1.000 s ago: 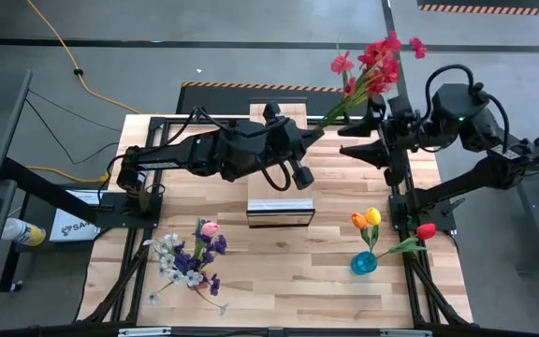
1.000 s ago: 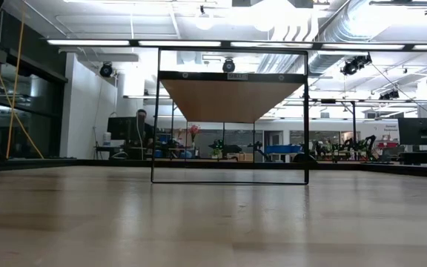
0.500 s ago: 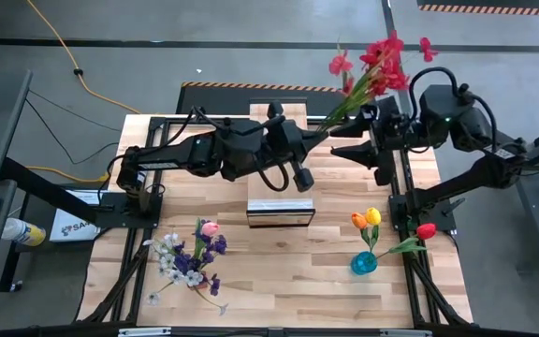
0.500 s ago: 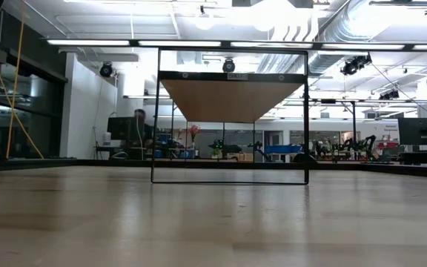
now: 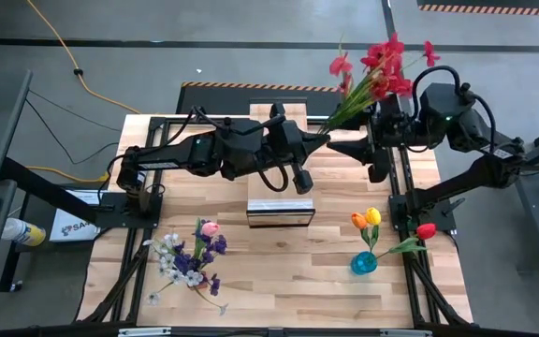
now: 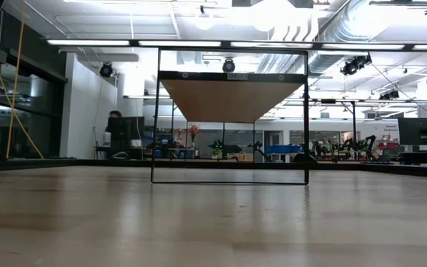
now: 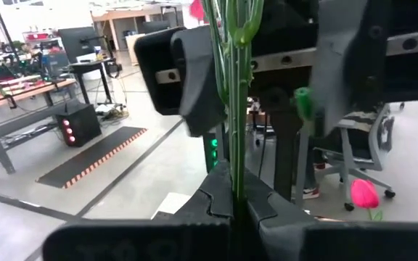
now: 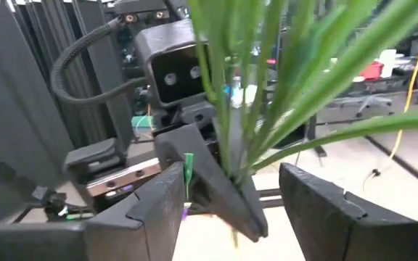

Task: Pick and place flowers into a vace then onto a shelf
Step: Put the red flowers into the blue vase

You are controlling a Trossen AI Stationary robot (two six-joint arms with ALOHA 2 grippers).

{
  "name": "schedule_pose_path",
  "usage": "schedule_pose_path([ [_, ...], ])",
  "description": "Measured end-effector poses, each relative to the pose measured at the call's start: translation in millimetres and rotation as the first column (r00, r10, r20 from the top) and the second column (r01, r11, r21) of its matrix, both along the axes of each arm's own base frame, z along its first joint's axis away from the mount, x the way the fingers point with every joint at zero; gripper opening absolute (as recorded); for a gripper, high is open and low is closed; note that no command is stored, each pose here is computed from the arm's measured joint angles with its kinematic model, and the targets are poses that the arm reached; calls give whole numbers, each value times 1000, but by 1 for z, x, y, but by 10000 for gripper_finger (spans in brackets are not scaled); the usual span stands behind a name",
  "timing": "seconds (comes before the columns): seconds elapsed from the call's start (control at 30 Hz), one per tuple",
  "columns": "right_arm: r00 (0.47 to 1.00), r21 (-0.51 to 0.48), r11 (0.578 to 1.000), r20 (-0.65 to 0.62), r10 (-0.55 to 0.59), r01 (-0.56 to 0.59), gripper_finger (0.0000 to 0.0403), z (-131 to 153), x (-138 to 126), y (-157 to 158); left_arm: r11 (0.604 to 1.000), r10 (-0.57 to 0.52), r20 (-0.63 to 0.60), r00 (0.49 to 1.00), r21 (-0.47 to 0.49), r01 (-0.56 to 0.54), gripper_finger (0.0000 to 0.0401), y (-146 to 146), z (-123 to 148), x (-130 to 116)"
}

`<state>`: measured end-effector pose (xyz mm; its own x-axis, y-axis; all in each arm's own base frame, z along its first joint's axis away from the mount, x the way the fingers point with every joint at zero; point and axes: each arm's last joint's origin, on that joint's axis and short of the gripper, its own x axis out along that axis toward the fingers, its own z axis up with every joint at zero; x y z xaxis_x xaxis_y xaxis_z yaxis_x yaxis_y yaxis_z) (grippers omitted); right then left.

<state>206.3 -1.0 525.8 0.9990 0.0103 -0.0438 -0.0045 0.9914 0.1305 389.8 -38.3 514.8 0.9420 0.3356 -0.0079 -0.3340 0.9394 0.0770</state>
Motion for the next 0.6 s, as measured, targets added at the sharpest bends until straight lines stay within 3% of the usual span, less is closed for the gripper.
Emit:
schedule_pose_path([
  [0.6,997,-16,997,6,-80,81,223,0,1,-15,1000,-9,-3,1000,-14,9,26,-8,-1,-1],
])
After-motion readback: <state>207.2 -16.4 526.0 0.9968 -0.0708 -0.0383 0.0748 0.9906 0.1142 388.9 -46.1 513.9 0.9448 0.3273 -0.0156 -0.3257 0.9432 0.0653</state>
